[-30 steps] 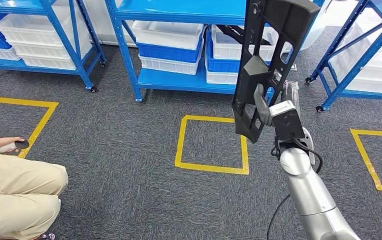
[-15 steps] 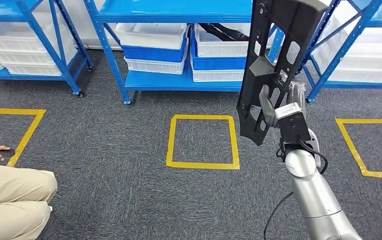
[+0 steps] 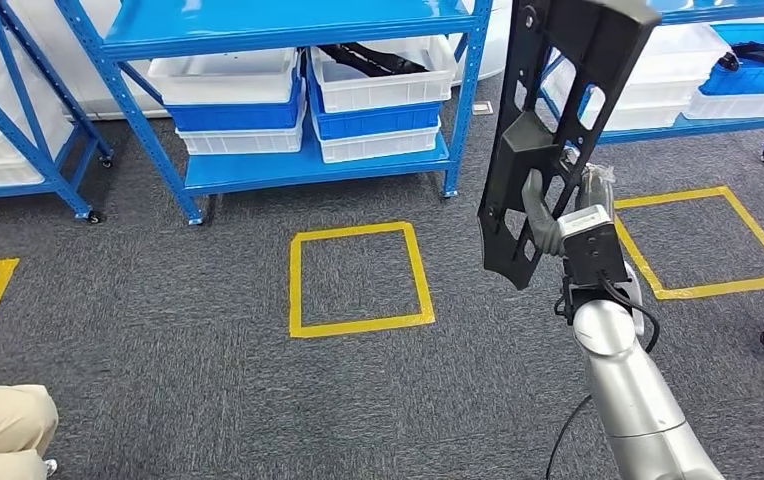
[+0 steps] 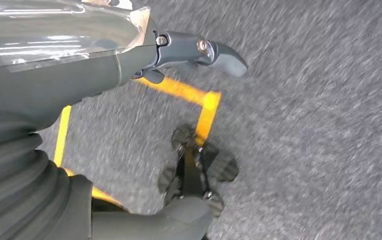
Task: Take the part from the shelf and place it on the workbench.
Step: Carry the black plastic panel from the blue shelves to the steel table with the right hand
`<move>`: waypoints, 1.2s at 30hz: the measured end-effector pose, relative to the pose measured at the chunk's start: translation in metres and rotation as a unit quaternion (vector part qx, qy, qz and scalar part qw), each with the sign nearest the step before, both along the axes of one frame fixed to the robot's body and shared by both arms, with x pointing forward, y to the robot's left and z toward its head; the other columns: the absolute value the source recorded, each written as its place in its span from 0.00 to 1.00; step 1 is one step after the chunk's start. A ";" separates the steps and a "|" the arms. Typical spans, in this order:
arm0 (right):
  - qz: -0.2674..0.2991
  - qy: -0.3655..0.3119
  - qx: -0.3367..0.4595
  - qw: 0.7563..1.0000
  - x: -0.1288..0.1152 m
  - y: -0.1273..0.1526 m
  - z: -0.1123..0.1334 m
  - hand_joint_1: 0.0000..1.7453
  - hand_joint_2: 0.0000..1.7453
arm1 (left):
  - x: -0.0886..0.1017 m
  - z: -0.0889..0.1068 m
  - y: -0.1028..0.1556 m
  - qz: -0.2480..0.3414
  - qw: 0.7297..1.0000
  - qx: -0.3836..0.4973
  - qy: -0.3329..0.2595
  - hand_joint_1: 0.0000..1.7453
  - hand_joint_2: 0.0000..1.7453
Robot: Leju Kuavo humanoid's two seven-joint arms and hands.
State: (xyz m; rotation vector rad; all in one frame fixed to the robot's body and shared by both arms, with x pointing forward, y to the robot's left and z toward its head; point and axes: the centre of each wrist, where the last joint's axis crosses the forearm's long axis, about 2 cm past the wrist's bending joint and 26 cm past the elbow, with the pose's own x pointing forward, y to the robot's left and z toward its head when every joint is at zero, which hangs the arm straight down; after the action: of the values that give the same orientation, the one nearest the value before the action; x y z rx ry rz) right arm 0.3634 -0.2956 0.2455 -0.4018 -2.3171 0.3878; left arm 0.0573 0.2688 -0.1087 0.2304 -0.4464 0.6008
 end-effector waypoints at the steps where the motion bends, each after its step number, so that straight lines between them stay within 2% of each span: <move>1: -0.001 0.000 0.000 1.000 -0.001 -0.001 -0.001 1.00 1.00 | 0.000 0.000 0.000 -0.001 1.000 0.000 0.000 0.00 1.00; 11: -0.012 0.001 0.006 1.000 -0.007 -0.013 -0.004 1.00 1.00 | -0.003 0.000 -0.006 -0.002 1.000 -0.006 0.010 0.00 1.00; 22: -0.006 -0.014 0.014 1.000 -0.001 -0.008 0.008 1.00 1.00 | -0.002 0.000 -0.006 0.004 1.000 -0.006 0.013 0.00 1.00; 36: -0.023 -0.012 0.023 0.999 -0.005 -0.003 -0.004 1.00 1.00 | -0.001 0.000 -0.006 0.008 1.000 -0.011 0.008 0.00 1.00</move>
State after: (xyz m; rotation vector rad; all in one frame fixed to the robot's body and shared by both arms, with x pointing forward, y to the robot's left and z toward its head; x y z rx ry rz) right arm 0.3587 -0.2989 0.2412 -0.4376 -2.3306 0.3084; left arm 0.0563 0.2632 -0.1086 0.2171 -0.4225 0.6188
